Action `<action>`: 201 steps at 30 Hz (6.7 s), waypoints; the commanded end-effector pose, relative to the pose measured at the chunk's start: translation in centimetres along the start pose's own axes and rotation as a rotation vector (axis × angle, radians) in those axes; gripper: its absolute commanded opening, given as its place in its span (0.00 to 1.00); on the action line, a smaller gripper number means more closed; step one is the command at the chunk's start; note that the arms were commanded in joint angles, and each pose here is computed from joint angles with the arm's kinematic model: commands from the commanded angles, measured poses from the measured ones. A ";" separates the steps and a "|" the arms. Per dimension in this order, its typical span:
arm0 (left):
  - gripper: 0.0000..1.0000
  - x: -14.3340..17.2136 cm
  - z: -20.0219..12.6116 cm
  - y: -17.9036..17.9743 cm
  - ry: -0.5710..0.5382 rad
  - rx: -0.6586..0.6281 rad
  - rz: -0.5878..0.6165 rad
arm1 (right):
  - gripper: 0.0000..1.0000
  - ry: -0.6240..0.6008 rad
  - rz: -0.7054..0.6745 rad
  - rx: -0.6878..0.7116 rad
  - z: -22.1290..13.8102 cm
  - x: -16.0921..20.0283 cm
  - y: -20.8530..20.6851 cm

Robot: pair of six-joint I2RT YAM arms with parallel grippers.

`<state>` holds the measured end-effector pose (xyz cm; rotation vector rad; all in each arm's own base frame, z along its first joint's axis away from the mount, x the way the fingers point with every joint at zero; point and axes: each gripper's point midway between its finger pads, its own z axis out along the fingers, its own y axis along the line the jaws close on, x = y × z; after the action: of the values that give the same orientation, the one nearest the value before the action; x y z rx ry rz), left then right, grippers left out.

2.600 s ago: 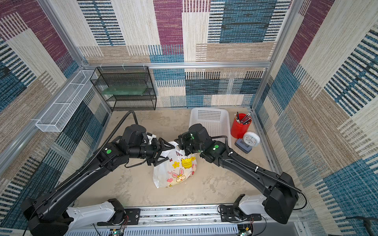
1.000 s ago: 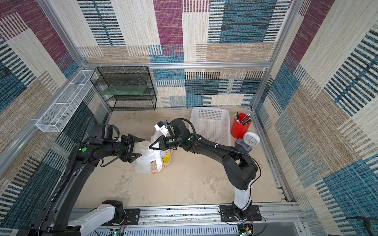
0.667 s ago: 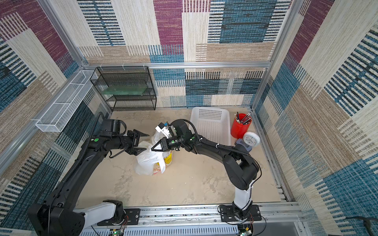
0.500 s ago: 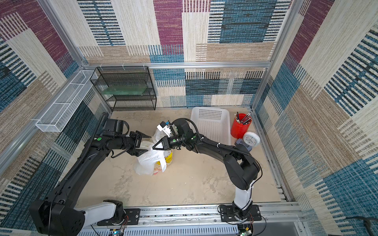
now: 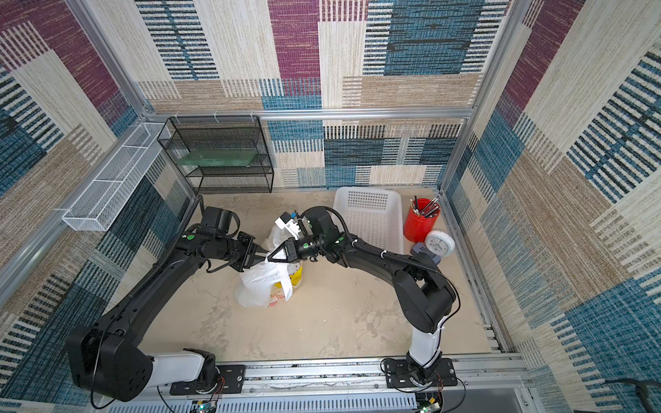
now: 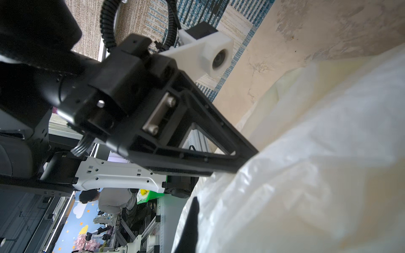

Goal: Place the banana into a plastic bag & tie a knot
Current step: Cross the plastic bag at the center of the board, then tie the plastic bag at the center of the board.

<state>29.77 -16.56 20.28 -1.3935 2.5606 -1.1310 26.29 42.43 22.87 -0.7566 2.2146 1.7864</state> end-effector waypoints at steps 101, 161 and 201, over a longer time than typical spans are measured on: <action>0.34 2.6 -2.4 1.9 -0.041 0.156 -0.291 | 0.00 0.045 0.003 -0.142 1.0 0.6 1.6; 0.00 2.6 -3.8 0.7 -0.097 0.107 -0.173 | 0.54 0.095 0.015 0.252 -1.9 8.8 3.5; 0.00 -0.6 -8.1 -4.0 -0.290 -0.059 0.317 | 0.00 0.100 0.160 0.559 -6.4 11.5 -3.3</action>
<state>29.77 -14.19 27.98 -1.1092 2.5268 -0.8632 19.53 34.67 18.28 -0.6007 2.6085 1.2045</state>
